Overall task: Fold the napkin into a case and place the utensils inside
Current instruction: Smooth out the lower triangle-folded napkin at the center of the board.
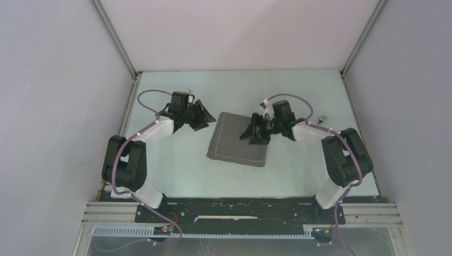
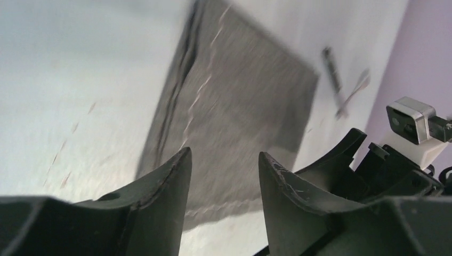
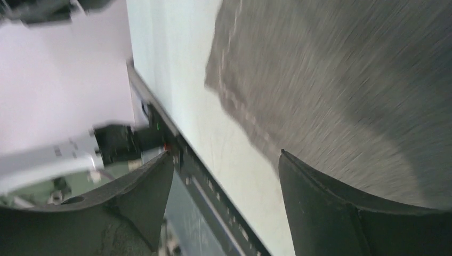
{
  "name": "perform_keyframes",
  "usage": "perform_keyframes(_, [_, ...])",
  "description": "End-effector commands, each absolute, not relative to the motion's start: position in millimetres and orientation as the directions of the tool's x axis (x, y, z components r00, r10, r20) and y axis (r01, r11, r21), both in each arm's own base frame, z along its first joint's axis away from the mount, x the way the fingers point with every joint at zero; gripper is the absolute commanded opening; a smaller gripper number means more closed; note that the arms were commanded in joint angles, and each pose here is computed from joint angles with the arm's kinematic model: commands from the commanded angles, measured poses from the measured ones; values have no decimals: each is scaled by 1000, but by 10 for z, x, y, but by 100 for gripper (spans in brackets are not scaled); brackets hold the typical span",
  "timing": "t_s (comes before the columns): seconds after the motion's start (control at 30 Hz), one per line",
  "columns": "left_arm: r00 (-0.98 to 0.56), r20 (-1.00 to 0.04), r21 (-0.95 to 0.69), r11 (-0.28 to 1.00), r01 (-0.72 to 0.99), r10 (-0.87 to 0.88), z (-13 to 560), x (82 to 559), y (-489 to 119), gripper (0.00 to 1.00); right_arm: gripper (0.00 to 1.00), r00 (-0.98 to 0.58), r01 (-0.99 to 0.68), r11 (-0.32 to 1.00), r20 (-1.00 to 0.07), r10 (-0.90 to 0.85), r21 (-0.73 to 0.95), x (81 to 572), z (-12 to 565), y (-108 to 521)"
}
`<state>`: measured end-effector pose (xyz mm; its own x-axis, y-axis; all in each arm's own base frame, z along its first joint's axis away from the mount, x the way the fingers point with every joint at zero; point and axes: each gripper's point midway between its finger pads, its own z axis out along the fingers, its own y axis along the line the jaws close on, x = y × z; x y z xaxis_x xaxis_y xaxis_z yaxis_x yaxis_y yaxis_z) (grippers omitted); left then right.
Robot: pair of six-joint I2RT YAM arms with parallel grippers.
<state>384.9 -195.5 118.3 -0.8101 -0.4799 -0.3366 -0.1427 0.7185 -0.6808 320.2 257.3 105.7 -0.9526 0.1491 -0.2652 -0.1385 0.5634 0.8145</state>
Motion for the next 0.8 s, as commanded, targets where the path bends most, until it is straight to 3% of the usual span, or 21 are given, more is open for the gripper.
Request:
perform_keyframes(0.0, [-876, -298, -625, 771, -120, -378, 767, 3228, -1901, 52, 80, -982, -112, 505, -174, 77, 856, 2625, 841, 2713])
perform_keyframes(0.23, [-943, -243, -666, 746, -7, -226, 456, 2736, -2445, 36, 79, -990, -22, 528, -94, 109, 849, 2326, 423, 2449])
perform_keyframes(0.37, [-922, -210, -557, 815, -160, -324, 116, 2649, -2104, 31, 78, -987, 19, 548, -71, 143, 836, 2246, 339, 2279])
perform_keyframes(0.47, [-903, -268, -454, 871, -189, -336, 97, 2610, -1792, 30, 78, -986, -4, 556, -96, 137, 831, 2196, 448, 2241])
perform_keyframes(0.6, [-890, -352, -366, 918, -154, -290, 334, 2645, -1592, 33, 79, -977, -61, 529, -160, 143, 846, 2226, 760, 2224])
perform_keyframes(0.77, [-873, -387, -439, 892, -109, -297, 676, 2683, -1698, 53, 80, -965, -62, 626, -206, 160, 777, 2293, 787, 2052])
